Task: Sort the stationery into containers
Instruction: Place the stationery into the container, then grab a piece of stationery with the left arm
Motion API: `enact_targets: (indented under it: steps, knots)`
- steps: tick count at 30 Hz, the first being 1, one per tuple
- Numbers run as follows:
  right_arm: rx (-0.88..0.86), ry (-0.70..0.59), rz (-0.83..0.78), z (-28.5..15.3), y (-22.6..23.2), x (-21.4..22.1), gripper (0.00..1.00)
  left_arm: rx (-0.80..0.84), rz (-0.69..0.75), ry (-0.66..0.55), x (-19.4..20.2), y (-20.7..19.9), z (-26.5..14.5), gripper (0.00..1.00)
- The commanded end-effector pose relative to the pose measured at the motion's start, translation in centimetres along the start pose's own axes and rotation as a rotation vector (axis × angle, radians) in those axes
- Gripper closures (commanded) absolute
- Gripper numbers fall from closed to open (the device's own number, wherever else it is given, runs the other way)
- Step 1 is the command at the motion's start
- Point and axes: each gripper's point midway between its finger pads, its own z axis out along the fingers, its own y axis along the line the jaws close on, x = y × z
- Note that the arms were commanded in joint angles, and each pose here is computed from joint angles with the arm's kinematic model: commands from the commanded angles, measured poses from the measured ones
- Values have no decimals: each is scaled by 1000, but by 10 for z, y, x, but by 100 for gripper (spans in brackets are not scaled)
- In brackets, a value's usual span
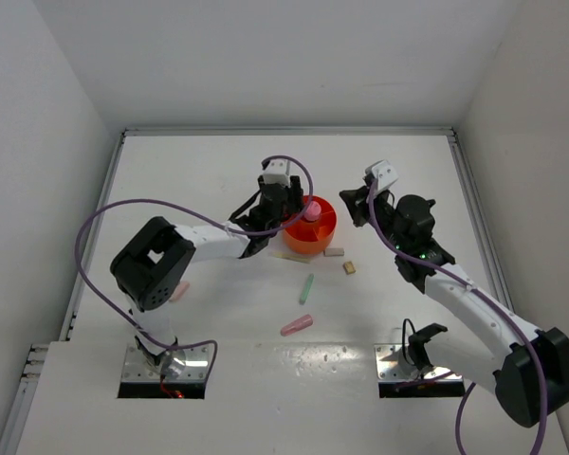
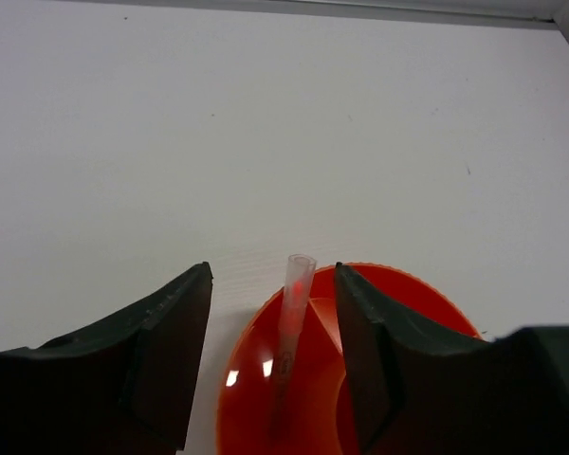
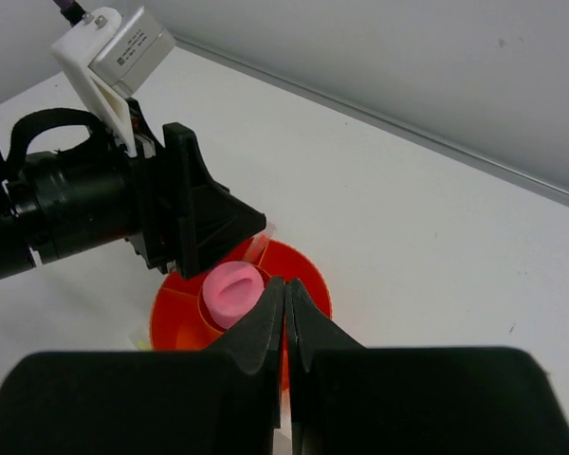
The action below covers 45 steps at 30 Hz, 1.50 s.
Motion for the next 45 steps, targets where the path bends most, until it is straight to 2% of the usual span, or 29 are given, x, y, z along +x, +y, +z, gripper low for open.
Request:
enact_targets:
  steps: [1,2,3,4,6,7,8,10,11,12,13,14,15,19,24,27,30,35,40,45]
  knots:
    - [3,-73,6,-2,-2,-21,100,-3,-44,-85,-43,-6,-16,40]
    - [-6,-74,6,-2,-1,-21,100,-31,-46,-98,-49,-1,-18,40]
    - [-6,-74,6,-2,-1,-21,100,-54,-60,-110,-55,2,-21,44]
    - [-6,-74,6,-2,-1,-21,100,-86,-62,-99,-56,9,-26,57]
    - [-6,-71,7,-2,-1,-22,100,-162,-152,-140,-85,17,-39,100]
    - [3,-60,9,-2,-2,-19,100,-265,-222,-40,-62,33,-47,100]
    - [12,-69,7,-2,-6,-24,100,-305,-282,-36,-74,34,-53,100]
    - [32,-59,-1,-2,-10,-25,100,-371,-375,73,-50,42,-69,100]
    - [32,-38,-10,0,-11,-18,95,-370,-413,131,-31,44,-77,98]
    - [31,-18,-7,2,-11,-15,77,-358,-471,140,-31,40,-88,72]
    - [32,-29,-9,2,-11,-20,68,-390,-517,174,-20,46,-98,57]
    - [31,-6,-5,3,-11,-14,60,-411,-643,178,-14,46,-103,49]
    - [31,-6,-5,3,-11,-14,56,-424,-686,216,0,48,-111,41]
    - [31,-6,-5,3,-11,-16,56,-543,-861,302,23,51,-132,32]
    - [40,-6,-5,3,-13,-16,56,-627,-963,330,38,47,-131,33]
    - [49,-6,-4,3,-16,-16,56,-656,-1033,351,52,39,-130,48]
    - [59,-14,-6,1,-18,-19,56,-703,-1077,366,66,38,-124,53]
    - [59,-25,2,0,-17,-23,56,-732,-1126,421,83,19,-109,52]
    - [68,-34,1,-2,-18,-24,56,-778,-1106,454,100,16,-99,51]
    - [78,-52,-2,-6,-21,-30,56,-801,-1099,458,99,14,-96,51]
